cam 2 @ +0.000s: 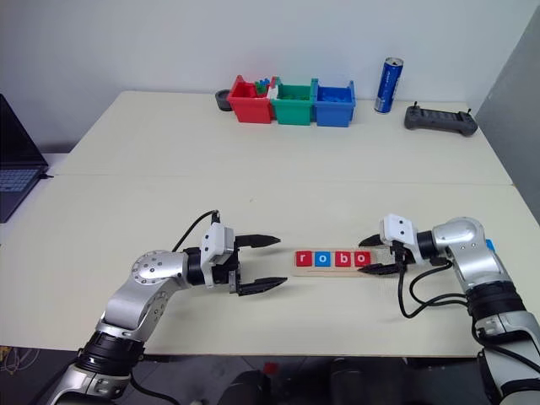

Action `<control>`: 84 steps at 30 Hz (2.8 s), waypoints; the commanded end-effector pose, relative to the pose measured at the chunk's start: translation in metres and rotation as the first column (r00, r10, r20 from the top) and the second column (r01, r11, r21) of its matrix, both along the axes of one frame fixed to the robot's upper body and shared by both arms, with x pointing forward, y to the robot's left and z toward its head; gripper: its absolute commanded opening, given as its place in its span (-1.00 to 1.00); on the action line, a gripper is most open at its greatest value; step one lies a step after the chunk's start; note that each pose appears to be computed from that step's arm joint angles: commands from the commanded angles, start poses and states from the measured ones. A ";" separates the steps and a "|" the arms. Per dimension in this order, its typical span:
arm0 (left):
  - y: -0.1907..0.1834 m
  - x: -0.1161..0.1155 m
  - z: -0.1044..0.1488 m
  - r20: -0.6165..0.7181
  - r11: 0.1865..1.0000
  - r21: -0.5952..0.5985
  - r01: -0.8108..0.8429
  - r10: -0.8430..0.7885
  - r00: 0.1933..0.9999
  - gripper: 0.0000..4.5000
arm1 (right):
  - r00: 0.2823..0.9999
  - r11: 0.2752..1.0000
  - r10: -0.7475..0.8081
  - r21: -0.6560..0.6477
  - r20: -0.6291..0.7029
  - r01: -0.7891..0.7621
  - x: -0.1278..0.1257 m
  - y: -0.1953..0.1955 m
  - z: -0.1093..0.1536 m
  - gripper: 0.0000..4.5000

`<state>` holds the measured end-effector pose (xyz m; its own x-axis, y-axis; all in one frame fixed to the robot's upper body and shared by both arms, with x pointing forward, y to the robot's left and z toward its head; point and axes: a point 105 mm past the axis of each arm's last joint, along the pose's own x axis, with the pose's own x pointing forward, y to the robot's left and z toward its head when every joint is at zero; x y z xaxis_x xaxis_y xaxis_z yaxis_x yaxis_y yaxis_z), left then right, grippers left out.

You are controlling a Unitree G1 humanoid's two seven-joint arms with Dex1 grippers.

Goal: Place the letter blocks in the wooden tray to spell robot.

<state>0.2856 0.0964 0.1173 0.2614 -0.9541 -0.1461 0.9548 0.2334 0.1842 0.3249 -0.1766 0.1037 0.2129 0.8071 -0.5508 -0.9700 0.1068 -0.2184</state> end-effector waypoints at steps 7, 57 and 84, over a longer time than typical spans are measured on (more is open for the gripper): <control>-0.003 -0.001 0.009 0.039 1.000 -0.016 0.010 -0.010 0.999 1.00 | 0.996 0.995 -0.048 0.088 0.070 0.042 0.000 -0.004 0.047 0.98; 0.002 -0.007 0.010 0.029 1.000 -0.008 -0.002 0.003 1.000 1.00 | 0.991 0.995 -0.097 0.022 0.093 0.095 0.003 -0.009 0.002 -0.97; 0.002 -0.008 0.009 0.022 1.000 -0.006 -0.009 0.009 1.000 1.00 | 0.993 0.996 -0.073 0.051 0.096 0.069 0.005 0.002 0.009 -0.97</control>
<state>0.2811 0.0987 0.1145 0.2778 -0.9470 -0.1610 0.9535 0.2514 0.1663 0.3277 -0.1736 0.0976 0.3046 0.8067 -0.5064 -0.9455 0.1917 -0.2632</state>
